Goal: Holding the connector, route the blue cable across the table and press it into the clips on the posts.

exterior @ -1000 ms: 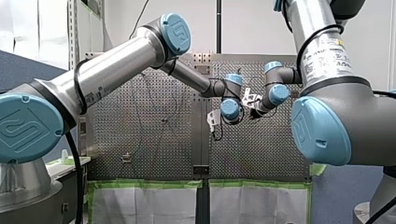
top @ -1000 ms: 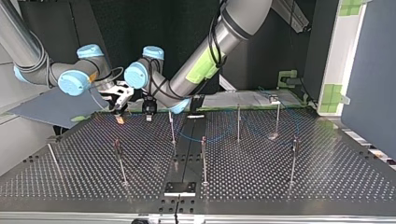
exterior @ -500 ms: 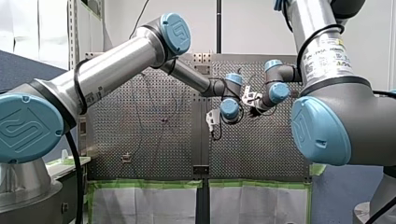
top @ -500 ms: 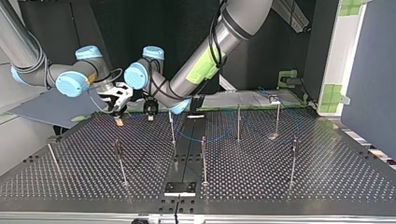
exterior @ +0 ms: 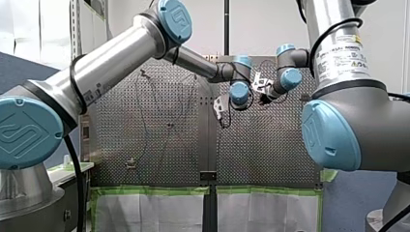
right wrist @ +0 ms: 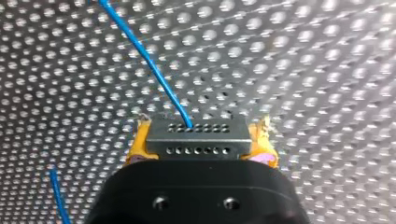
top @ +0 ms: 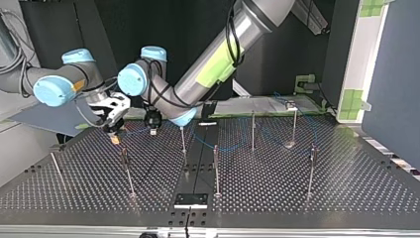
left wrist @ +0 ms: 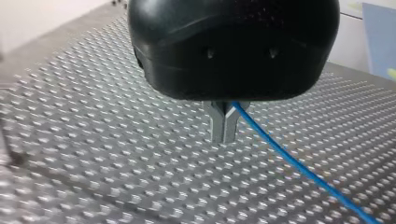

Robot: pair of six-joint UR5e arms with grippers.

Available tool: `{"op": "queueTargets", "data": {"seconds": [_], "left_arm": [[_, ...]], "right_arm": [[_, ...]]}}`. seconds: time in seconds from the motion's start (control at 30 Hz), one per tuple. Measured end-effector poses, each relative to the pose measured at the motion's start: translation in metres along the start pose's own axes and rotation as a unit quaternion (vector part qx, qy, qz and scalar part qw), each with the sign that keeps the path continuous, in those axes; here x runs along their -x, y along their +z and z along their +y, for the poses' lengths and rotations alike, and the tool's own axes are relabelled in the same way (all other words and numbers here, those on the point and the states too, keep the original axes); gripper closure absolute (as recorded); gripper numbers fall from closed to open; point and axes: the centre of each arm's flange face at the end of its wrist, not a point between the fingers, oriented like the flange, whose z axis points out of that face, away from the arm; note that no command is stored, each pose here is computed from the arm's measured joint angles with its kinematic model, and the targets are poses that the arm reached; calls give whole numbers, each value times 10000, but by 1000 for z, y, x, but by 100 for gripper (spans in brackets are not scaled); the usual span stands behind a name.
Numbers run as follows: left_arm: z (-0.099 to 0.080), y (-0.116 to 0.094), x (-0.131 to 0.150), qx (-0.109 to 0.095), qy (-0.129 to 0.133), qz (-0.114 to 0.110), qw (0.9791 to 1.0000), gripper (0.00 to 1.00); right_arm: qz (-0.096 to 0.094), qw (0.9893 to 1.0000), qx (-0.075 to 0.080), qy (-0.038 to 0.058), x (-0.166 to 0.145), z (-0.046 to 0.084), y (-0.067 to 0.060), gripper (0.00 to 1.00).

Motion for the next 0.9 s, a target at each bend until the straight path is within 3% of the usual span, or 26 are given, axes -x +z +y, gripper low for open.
{"op": "queueTargets", "data": {"seconds": [0.23,0.47,0.9], "left_arm": [[-9,-17,42,-74,-108,-170,9998,100],[-20,-37,79,-146,-235,-363,9990,100],[-28,-50,87,-164,-259,-392,9988,100]], "right_arm": [[241,9997,-74,-30,-40,-8,-18,100],[318,9994,-100,-37,-59,-10,-30,100],[439,9986,-274,-103,-90,-21,-46,100]]}}
